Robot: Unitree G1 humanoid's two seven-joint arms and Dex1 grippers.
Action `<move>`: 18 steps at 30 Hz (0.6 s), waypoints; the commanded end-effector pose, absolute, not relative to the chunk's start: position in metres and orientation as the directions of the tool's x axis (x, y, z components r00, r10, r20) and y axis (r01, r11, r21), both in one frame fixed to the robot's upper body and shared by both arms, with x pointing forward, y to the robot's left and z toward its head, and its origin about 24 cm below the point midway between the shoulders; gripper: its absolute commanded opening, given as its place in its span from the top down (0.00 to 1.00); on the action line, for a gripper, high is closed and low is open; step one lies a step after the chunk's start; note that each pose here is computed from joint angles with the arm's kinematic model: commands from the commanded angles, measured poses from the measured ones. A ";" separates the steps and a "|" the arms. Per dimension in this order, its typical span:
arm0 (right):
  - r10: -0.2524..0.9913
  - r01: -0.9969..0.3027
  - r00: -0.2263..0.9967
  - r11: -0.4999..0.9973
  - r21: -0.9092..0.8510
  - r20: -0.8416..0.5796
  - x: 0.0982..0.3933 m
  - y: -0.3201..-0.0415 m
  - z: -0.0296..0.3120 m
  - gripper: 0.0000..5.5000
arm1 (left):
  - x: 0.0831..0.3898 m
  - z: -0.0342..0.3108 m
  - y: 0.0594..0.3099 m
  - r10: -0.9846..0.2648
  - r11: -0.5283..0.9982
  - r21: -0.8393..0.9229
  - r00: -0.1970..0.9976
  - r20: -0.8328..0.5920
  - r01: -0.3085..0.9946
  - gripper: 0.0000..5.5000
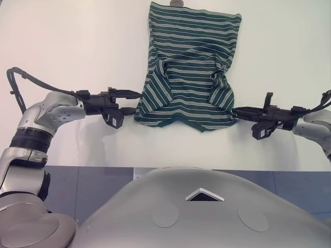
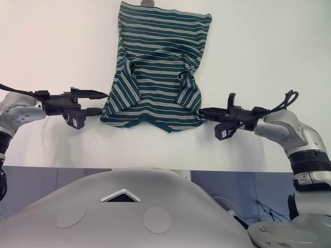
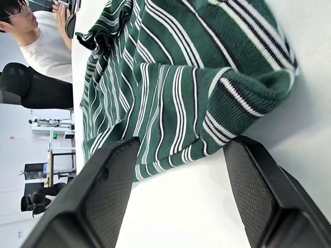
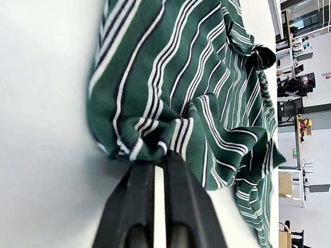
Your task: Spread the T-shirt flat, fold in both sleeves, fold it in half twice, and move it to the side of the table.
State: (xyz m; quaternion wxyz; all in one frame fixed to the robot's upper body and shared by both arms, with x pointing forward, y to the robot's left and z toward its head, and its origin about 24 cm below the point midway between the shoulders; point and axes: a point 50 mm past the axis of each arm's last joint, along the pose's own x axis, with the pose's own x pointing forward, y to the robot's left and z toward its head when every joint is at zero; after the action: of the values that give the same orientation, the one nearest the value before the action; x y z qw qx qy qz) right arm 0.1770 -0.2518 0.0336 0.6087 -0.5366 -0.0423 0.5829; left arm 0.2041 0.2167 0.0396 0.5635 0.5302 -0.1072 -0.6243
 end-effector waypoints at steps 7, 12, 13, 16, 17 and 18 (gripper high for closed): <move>0.693 -0.956 0.111 -0.121 -0.267 -0.712 0.168 -0.244 0.036 1.00 | 0.172 0.006 0.217 -0.688 -0.430 0.380 -0.024 -0.726 0.819 0.77; 0.732 -0.998 -0.063 -0.030 0.060 -0.678 0.166 -0.236 0.066 1.00 | 0.158 0.037 0.214 -0.728 -0.206 -0.135 -0.244 -0.640 0.969 0.99; 0.750 -0.992 -0.088 -0.007 0.125 -0.655 0.165 -0.236 0.073 1.00 | 0.158 0.047 0.211 -0.765 -0.160 -0.207 -0.254 -0.592 0.965 1.00; 0.824 -0.979 -0.017 0.100 0.175 -0.567 0.181 -0.231 0.092 1.00 | 0.174 0.070 0.197 -0.864 -0.048 -0.279 -0.180 -0.471 0.959 1.00; 0.845 -0.974 0.034 0.147 0.170 -0.533 0.191 -0.229 0.098 1.00 | 0.186 0.075 0.195 -0.884 0.011 -0.270 -0.117 -0.453 0.963 1.00; 0.868 -0.965 0.103 0.206 0.165 -0.487 0.205 -0.226 0.104 1.00 | 0.202 0.080 0.195 -0.896 0.091 -0.245 -0.028 -0.442 0.965 1.00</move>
State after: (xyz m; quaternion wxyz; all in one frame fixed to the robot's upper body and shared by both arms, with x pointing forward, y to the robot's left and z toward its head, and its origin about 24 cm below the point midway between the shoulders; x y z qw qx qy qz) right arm 0.1805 -0.2312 0.0845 0.6935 -0.1193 0.2860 0.6504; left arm 0.1742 0.1961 0.0626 0.6426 0.0729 0.2762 -0.7110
